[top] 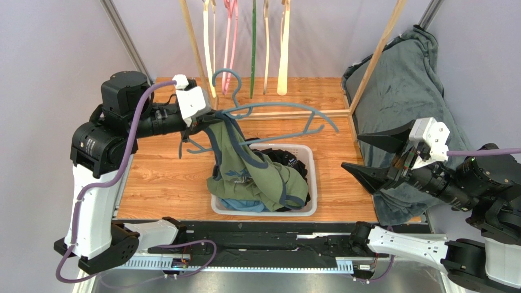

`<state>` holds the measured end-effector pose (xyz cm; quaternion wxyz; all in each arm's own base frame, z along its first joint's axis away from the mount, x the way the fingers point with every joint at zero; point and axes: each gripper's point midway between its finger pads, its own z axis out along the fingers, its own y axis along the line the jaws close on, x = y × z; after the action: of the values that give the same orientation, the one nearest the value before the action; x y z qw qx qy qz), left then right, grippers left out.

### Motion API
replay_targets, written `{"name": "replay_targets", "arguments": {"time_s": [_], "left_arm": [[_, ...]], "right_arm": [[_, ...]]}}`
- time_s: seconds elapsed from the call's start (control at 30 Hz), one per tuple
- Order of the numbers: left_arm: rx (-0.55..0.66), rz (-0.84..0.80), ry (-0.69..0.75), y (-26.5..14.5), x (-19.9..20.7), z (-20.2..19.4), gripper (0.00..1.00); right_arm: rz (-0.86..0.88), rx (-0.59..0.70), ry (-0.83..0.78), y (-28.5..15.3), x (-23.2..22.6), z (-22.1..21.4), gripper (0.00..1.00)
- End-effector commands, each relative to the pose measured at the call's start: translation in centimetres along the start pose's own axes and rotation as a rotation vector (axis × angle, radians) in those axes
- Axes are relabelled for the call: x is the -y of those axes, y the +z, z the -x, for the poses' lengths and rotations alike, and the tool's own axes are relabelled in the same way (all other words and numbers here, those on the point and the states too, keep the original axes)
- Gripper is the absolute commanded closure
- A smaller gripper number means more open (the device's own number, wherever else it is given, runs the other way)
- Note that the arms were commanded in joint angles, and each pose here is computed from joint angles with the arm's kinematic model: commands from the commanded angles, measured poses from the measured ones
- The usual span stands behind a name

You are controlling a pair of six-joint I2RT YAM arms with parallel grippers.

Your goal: Remove the tank top from the hanger

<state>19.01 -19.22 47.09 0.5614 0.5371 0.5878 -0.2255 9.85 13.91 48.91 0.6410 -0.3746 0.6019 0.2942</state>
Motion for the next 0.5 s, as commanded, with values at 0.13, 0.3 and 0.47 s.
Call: {"name": "replay_targets", "arguments": {"time_s": [0.13, 0.3, 0.47], "left_arm": [[0.016, -0.177, 0.244, -2.0, 5.4, -0.3, 1.0], [-0.028, -0.16, 0.332, -2.2, 5.3, -0.8, 1.0], [-0.046, -0.102, 0.38, -2.0, 4.1, -0.6, 1.0]], "right_arm": [[0.158, 0.038, -0.071, 1.8, -2.2, 3.4, 0.19], [0.254, -0.022, -0.061, 4.4, -3.9, 3.1, 0.18], [0.396, -0.125, 0.02, 7.3, -6.9, 0.8, 0.18]]}}
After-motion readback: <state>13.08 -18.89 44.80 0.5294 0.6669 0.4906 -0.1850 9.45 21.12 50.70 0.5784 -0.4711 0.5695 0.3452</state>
